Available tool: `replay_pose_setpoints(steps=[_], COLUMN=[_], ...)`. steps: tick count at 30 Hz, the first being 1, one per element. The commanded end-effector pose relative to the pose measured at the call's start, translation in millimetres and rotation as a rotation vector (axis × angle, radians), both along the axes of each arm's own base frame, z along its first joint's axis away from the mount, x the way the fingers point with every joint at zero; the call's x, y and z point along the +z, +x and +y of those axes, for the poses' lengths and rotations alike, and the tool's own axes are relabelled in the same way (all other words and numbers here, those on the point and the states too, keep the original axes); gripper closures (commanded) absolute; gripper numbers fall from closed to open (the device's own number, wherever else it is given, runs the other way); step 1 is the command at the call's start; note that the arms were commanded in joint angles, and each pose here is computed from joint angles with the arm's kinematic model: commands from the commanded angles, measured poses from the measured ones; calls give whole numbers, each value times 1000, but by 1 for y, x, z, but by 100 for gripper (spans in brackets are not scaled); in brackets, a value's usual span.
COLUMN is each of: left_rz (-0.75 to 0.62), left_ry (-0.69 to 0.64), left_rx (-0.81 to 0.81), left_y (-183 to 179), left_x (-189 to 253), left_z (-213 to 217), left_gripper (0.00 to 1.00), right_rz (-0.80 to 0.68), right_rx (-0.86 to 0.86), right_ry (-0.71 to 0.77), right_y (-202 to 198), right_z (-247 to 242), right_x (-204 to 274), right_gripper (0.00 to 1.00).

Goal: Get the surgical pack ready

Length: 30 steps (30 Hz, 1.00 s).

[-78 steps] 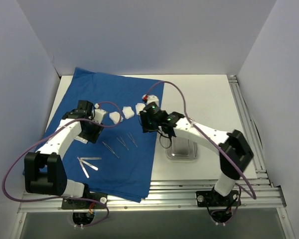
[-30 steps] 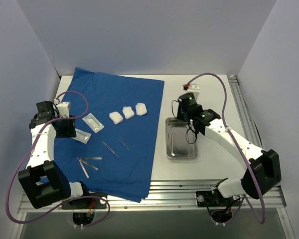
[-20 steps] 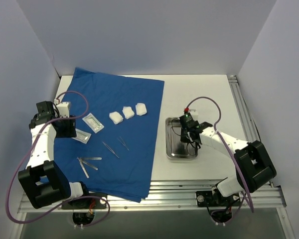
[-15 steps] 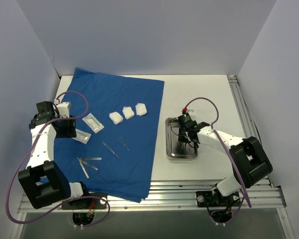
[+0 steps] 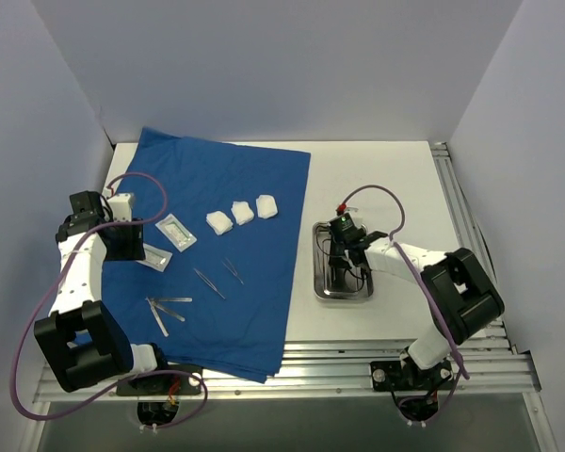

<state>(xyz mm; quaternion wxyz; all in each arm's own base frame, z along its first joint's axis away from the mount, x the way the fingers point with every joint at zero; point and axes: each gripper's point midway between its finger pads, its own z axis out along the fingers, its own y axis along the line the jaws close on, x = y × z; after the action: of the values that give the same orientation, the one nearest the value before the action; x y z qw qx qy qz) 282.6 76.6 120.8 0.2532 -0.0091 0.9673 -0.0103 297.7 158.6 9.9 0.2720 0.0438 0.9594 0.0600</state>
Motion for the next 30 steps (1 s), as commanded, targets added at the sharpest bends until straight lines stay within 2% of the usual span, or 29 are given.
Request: replay_pose_setpoints(steps=[1, 4, 10, 15, 23, 27, 30], left_rz=[-51, -50, -46, -45, -47, -49, -51], left_ry=[-1, 0, -1, 2, 2, 4, 5], left_rx=[-14, -15, -15, -13, -15, -15, -16], left_y=[12, 12, 11, 10, 10, 10, 10], left_x=[12, 11, 10, 10, 10, 11, 11], left_z=[0, 0, 0, 1, 1, 1, 1], left_gripper=[36, 36, 36, 36, 36, 36, 36], right_rz=[51, 50, 32, -8, -130, -139, -109], right_rx=[1, 1, -12, 5, 45, 14, -31], right_ry=[-48, -63, -101, -120, -79, -80, -84], right_y=[-12, -15, -14, -6, 8, 5, 2], right_z=[-1, -1, -7, -3, 23, 15, -6], right_x=[-7, -7, 0, 19, 84, 86, 71], right_gripper=[100, 98, 83, 82, 78, 80, 90])
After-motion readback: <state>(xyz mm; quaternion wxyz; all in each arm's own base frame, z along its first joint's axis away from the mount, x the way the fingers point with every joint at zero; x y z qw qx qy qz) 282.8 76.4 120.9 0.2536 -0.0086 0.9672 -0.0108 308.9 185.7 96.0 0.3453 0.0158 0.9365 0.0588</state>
